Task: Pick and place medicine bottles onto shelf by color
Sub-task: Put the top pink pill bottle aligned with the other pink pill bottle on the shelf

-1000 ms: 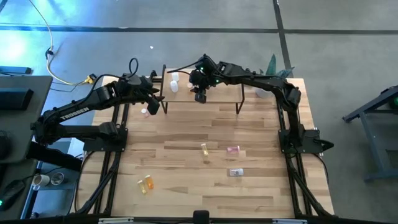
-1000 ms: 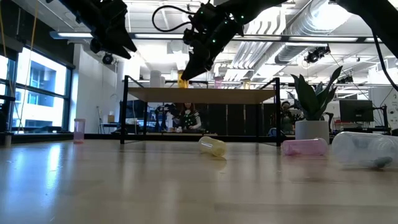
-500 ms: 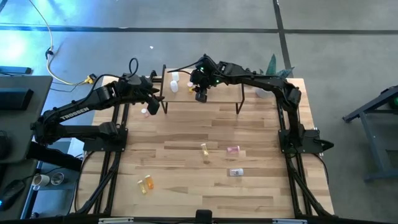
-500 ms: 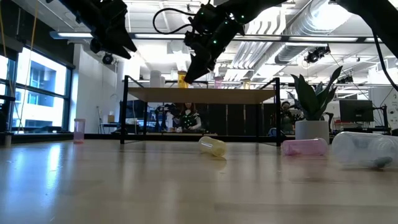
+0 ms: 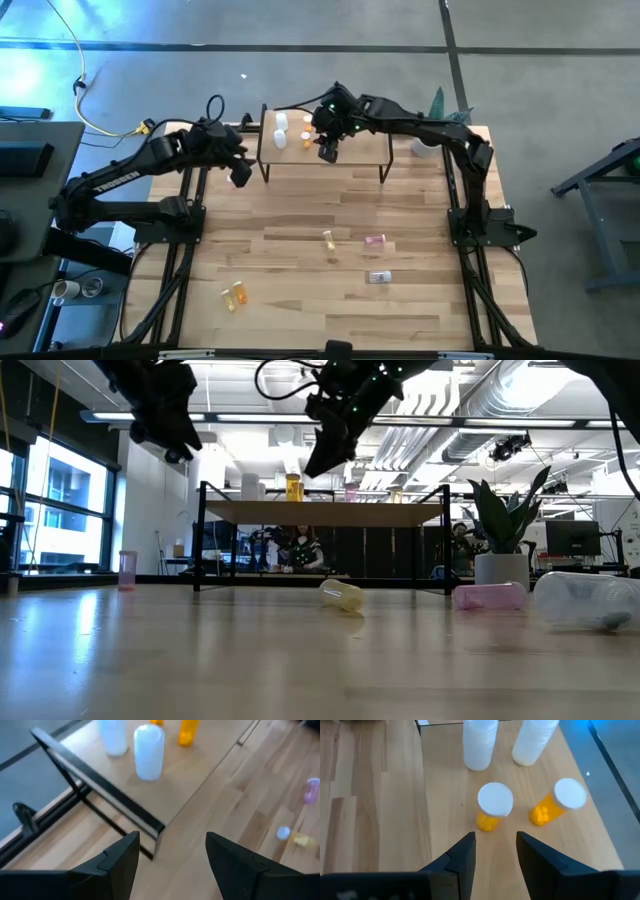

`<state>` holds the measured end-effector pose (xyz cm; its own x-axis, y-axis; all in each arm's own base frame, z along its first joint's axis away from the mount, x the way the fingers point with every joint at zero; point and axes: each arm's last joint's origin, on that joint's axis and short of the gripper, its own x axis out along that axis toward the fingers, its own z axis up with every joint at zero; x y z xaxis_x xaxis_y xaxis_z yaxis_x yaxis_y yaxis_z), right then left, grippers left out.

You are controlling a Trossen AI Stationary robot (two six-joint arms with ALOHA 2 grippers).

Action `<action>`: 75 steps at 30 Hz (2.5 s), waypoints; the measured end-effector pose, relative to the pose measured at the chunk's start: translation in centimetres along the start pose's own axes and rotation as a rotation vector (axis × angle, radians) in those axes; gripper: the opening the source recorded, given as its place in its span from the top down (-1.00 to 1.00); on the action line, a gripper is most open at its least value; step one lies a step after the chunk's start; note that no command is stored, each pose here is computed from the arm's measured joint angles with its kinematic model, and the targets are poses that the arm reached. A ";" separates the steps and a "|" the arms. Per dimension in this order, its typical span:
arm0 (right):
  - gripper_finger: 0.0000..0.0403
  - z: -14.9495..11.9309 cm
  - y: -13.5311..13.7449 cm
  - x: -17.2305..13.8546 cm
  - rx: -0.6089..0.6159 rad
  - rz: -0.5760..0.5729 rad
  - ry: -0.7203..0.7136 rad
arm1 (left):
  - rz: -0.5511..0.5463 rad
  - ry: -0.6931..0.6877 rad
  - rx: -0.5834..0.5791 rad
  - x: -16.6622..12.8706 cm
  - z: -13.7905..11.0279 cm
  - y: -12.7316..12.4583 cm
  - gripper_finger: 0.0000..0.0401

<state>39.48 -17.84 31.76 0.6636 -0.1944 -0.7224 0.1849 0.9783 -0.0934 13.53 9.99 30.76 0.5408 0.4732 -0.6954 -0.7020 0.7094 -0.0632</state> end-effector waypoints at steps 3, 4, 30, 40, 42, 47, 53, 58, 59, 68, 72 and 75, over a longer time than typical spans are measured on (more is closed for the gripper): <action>0.34 0.0 0.1 -0.5 0.030 -0.002 0.004 | 0.007 0.050 0.004 -0.5 -0.5 0.1 -0.08; 0.34 0.1 0.2 -0.7 0.043 -0.004 0.000 | 0.011 0.075 0.006 -0.6 -0.8 0.2 -0.08; 0.34 4.3 3.4 -7.4 0.262 -0.071 -0.121 | -0.021 0.048 -0.248 0.7 -9.2 -1.3 -0.08; 0.34 4.7 6.4 -7.7 0.250 -0.013 -0.105 | 0.130 0.019 -0.390 2.4 -12.4 -1.9 -0.08; 0.34 4.7 6.7 -7.7 0.248 -0.007 -0.104 | 0.155 0.001 -0.442 2.6 -12.7 -1.9 -0.08; 0.34 4.8 7.3 -7.7 0.239 0.004 -0.103 | 0.200 -0.032 -0.514 2.8 -13.0 -2.0 -0.08; 0.34 4.8 7.4 -7.6 0.278 0.009 -0.102 | 0.261 0.015 -0.534 3.9 -14.0 -1.9 -0.08; 0.34 4.8 7.4 -7.6 0.285 0.009 -0.101 | 0.306 0.052 -0.528 4.7 -14.6 -2.0 -0.08; 0.34 4.8 7.4 -7.6 0.285 0.009 -0.100 | 0.314 0.058 -0.525 4.8 -14.6 -2.0 -0.08; 0.34 4.6 7.4 -7.6 0.255 0.006 -0.078 | 0.439 0.064 -0.508 6.1 -14.9 -2.3 -0.08; 0.34 4.5 7.4 -7.6 0.218 0.004 -0.077 | 0.503 0.058 -0.524 6.9 -15.1 -2.4 -0.08; 0.34 4.5 7.4 -7.6 0.201 0.004 -0.077 | 0.530 0.075 -0.517 7.6 -15.3 -2.6 -0.08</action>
<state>39.08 -9.46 39.67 0.7162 -0.2034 -0.6677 0.3182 0.9465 0.0530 12.43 3.76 14.68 0.0485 0.6338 -0.7720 -0.9985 0.0507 -0.0211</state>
